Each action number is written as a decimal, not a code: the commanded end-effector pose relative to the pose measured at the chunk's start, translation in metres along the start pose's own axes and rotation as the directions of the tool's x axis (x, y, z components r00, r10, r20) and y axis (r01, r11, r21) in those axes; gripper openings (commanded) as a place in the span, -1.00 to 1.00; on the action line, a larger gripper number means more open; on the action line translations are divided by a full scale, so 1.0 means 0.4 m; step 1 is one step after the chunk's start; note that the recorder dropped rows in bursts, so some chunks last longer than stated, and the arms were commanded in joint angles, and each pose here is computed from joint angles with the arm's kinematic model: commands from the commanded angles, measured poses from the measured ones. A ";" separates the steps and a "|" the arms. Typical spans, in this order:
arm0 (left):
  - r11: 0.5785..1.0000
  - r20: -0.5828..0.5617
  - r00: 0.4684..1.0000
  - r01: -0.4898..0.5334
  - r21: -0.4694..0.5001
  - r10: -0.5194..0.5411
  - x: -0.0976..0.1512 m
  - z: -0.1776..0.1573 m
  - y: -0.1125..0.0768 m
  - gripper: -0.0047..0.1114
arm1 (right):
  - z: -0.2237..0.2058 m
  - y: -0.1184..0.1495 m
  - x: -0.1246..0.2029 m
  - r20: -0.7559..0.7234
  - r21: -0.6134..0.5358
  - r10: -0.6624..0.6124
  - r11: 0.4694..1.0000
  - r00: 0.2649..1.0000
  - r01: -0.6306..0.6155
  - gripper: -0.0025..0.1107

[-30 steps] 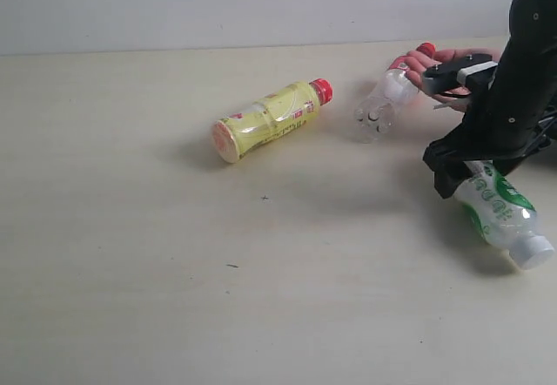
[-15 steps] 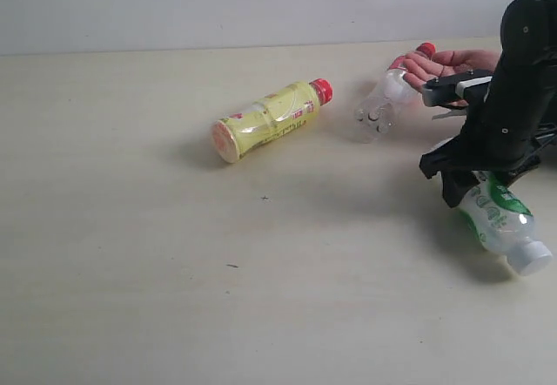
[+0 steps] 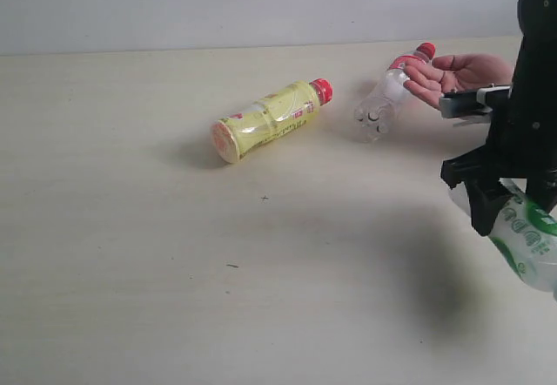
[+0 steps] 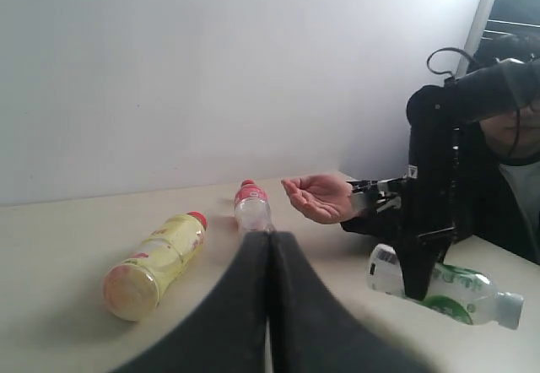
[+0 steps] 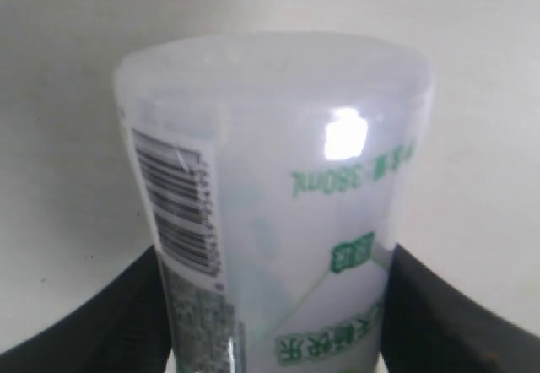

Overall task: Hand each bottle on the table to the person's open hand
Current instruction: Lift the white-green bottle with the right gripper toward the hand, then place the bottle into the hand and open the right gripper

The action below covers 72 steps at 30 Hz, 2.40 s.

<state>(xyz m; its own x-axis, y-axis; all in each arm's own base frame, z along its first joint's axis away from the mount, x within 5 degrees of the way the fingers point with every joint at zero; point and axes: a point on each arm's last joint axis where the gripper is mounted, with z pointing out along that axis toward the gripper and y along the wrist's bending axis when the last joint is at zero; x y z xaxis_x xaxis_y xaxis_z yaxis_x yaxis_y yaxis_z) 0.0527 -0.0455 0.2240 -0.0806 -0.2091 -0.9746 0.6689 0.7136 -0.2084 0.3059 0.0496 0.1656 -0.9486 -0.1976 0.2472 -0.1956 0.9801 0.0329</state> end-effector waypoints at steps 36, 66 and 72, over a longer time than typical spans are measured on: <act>1.000 0.001 1.000 0.007 -0.001 -0.007 0.003 -0.001 0.001 -0.92 | -0.250 -0.037 -0.275 0.459 0.051 0.171 0.975 0.872 -0.218 -0.96; 1.000 0.001 1.000 0.007 -0.001 -0.007 0.003 -0.001 0.001 -0.92 | -0.186 -0.040 -0.356 0.557 0.015 0.183 0.973 0.810 -0.230 -0.26; 1.000 0.001 1.000 0.007 -0.001 -0.007 0.003 -0.001 0.001 -0.92 | -0.193 -0.040 -0.366 0.597 -0.013 0.207 0.969 0.775 -0.248 -0.21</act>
<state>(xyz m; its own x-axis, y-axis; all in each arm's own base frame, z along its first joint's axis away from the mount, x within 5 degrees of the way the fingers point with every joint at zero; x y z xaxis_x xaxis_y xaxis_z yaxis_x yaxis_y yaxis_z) 0.0527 -0.0455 0.2240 -0.0806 -0.2091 -0.9746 0.6689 0.7136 -0.2084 0.4601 0.0624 0.1987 -0.9515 0.0153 -0.3072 0.0308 0.9985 -0.0458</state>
